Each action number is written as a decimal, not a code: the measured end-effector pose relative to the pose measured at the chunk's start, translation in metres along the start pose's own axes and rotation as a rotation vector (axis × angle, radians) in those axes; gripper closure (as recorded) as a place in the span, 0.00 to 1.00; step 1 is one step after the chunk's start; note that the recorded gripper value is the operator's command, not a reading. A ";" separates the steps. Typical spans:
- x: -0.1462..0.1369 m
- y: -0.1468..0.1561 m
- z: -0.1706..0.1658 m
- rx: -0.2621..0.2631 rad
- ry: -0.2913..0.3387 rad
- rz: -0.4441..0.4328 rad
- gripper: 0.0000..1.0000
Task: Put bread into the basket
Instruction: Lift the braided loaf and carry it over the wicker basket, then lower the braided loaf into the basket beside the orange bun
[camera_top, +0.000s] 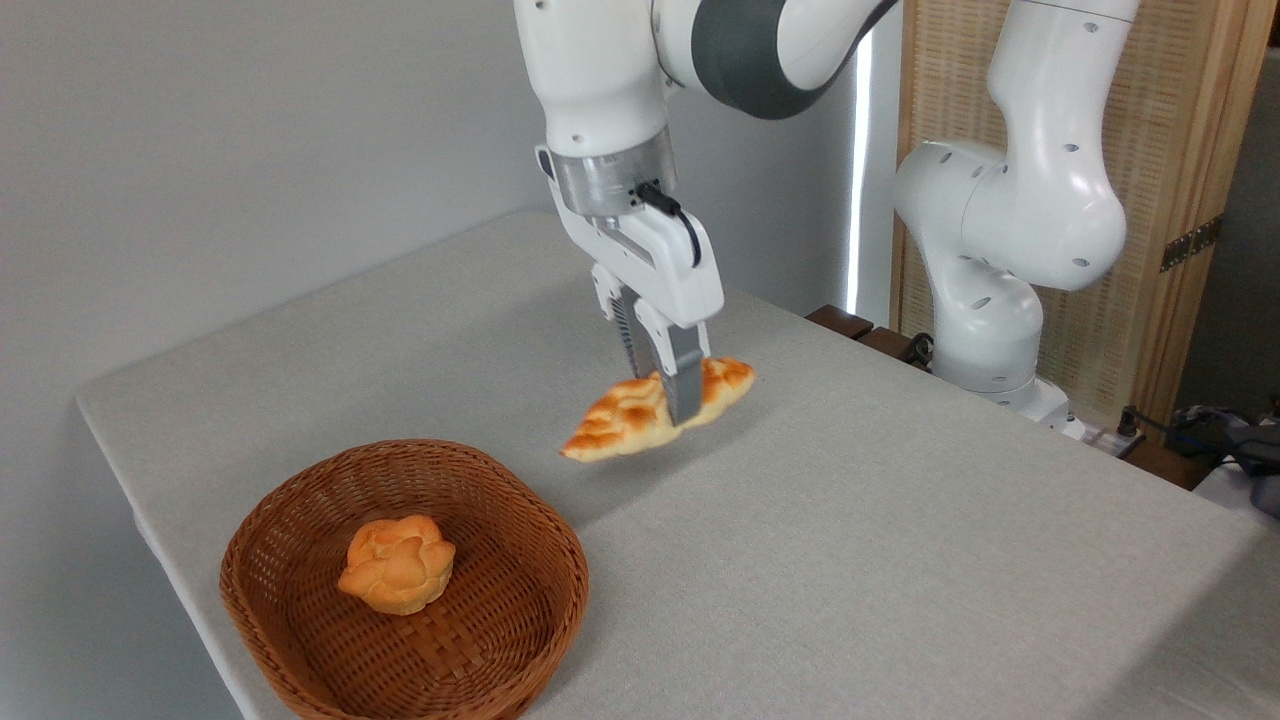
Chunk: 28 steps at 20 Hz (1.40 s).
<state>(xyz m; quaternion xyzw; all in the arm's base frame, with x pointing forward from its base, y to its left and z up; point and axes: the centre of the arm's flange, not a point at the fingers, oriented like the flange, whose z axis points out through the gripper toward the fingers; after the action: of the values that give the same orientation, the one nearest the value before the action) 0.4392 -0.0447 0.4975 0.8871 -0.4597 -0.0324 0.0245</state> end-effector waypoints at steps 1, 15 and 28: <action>0.002 -0.002 -0.007 -0.003 0.025 -0.008 0.53; 0.017 -0.088 -0.078 0.012 0.241 -0.139 0.51; 0.090 -0.171 -0.014 0.080 0.221 -0.153 0.44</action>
<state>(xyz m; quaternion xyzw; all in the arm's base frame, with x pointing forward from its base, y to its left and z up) 0.6316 -0.0192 0.4957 0.9180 -0.3862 0.0822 0.0369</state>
